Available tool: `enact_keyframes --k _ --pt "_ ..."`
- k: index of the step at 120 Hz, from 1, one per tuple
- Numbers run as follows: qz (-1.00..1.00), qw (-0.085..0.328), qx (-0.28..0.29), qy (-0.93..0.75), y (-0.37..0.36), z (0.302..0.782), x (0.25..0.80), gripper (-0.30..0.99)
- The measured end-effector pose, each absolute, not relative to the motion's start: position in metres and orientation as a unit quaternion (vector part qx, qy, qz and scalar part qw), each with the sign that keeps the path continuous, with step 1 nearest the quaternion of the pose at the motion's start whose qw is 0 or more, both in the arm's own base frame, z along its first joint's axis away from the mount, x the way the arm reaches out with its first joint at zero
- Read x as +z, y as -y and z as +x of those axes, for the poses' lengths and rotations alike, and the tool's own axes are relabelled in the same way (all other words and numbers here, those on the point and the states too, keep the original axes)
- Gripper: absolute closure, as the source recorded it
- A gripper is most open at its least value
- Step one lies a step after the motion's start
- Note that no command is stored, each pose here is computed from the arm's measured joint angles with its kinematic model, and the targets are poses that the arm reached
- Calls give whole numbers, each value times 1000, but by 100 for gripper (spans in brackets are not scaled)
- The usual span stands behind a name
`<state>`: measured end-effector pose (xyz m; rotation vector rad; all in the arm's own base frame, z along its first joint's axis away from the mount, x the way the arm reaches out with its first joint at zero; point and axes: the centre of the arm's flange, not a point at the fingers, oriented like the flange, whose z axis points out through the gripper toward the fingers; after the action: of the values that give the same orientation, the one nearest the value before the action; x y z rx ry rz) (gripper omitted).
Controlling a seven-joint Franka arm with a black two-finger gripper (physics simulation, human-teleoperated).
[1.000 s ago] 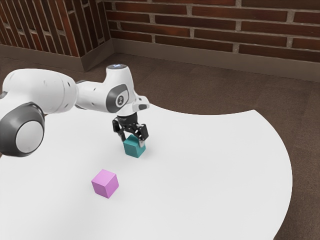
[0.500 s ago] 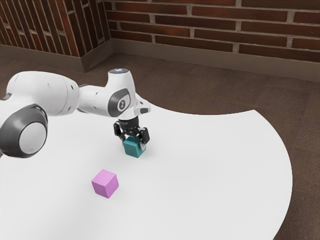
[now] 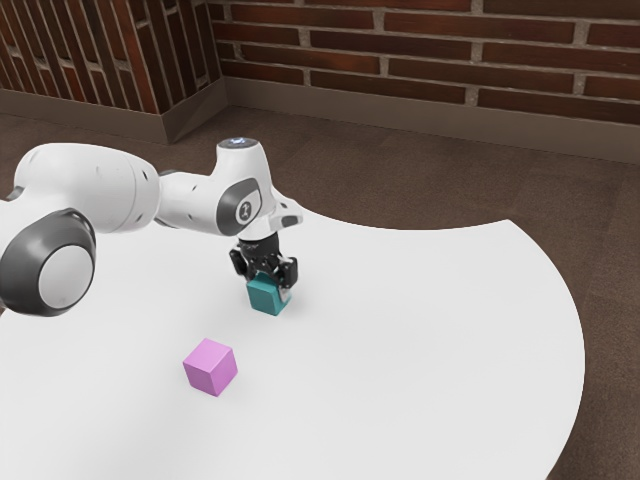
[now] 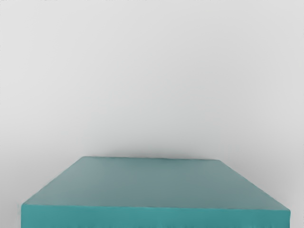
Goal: Pick up the blue block with one arm, and put the blue block on the pink block with one arm
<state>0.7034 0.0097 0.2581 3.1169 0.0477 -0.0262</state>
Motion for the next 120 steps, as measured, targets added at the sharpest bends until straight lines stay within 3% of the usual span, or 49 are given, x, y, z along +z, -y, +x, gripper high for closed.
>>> enact_keyframes --k 28,42,53,78,103,120 --pt "1000 8 -1 -22 -11 704 268 36" --pt "999 8 16 -28 -14 690 310 36" --pt "999 10 21 -33 -17 661 339 37" --pt "999 11 14 -49 -26 554 346 38" --pt "999 -18 32 -7 -12 502 355 39" --pt "999 -26 30 -2 -14 490 346 39"
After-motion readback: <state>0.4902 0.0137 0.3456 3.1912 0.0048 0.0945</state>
